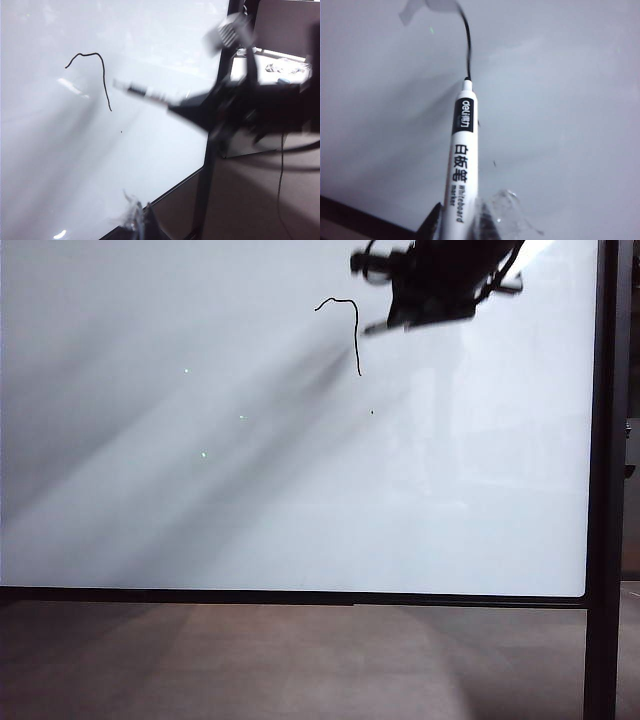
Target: Reach to the right to find the marker pen, pick it up, and write the number 7 on the whiteboard.
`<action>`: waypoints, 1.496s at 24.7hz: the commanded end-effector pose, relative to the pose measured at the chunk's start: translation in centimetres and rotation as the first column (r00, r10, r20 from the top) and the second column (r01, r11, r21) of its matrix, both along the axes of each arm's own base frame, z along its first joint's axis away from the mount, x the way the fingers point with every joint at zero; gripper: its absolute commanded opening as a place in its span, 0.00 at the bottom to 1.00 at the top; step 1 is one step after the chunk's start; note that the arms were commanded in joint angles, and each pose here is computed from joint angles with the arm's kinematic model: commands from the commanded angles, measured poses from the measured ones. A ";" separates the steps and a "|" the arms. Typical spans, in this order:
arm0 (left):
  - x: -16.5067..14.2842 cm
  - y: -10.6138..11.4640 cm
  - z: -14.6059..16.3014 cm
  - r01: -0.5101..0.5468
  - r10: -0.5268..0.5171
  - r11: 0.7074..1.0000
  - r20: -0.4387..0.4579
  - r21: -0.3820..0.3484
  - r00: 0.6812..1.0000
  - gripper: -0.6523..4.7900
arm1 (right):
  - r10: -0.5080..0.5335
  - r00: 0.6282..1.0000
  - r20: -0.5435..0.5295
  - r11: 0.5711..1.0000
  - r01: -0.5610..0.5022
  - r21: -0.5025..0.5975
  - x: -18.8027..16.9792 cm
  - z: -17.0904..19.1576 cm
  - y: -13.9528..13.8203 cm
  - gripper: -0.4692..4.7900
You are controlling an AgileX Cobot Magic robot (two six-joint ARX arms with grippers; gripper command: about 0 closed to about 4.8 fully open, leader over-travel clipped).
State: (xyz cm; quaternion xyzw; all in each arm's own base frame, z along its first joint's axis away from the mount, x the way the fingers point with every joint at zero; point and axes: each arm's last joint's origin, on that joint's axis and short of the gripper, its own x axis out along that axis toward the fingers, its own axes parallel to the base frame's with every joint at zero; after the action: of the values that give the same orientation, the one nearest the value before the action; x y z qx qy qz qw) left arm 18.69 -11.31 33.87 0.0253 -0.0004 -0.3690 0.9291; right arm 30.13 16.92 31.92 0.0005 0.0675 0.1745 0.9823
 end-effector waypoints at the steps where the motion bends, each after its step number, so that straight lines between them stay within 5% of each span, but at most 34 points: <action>1: -0.1 0.0 0.3 0.005 -0.005 1.000 0.020 -0.016 1.000 0.11 | 0.013 0.997 0.079 0.999 -0.017 0.051 -2.0 3.1 -0.9 0.09; 8: -1.8 1.1 1.8 -0.018 0.023 0.998 0.086 -0.059 0.996 0.11 | 0.009 0.989 0.145 0.998 -0.019 0.067 -7.7 8.0 -4.3 0.09; 16: -5.4 3.2 2.6 -0.041 0.047 0.998 0.137 -0.046 0.990 0.11 | -0.034 0.964 0.263 0.995 0.057 -0.082 -15.3 10.2 -9.0 0.09; 30: -9.2 5.6 -7.0 -0.137 0.136 0.991 0.077 -0.003 0.988 0.11 | -0.078 0.965 0.249 0.991 0.101 -0.082 -20.6 -3.4 -12.2 0.09; 33: -9.6 6.0 -8.8 -0.180 0.182 0.981 -0.015 0.068 0.983 0.11 | -0.126 0.960 0.250 0.986 0.149 -0.077 -21.1 -6.0 -12.7 0.09; 37: -10.0 6.2 -9.1 -0.182 0.184 0.982 -0.047 0.045 0.982 0.11 | -0.123 0.962 0.242 0.986 0.146 -0.083 -21.5 -7.8 -12.9 0.10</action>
State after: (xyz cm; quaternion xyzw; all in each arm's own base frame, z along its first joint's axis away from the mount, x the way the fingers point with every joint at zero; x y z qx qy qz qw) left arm 8.68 -5.09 24.54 0.0408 0.0468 -0.2831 0.9571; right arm 8.84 4.12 23.88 -0.0713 -0.0291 0.1034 0.9916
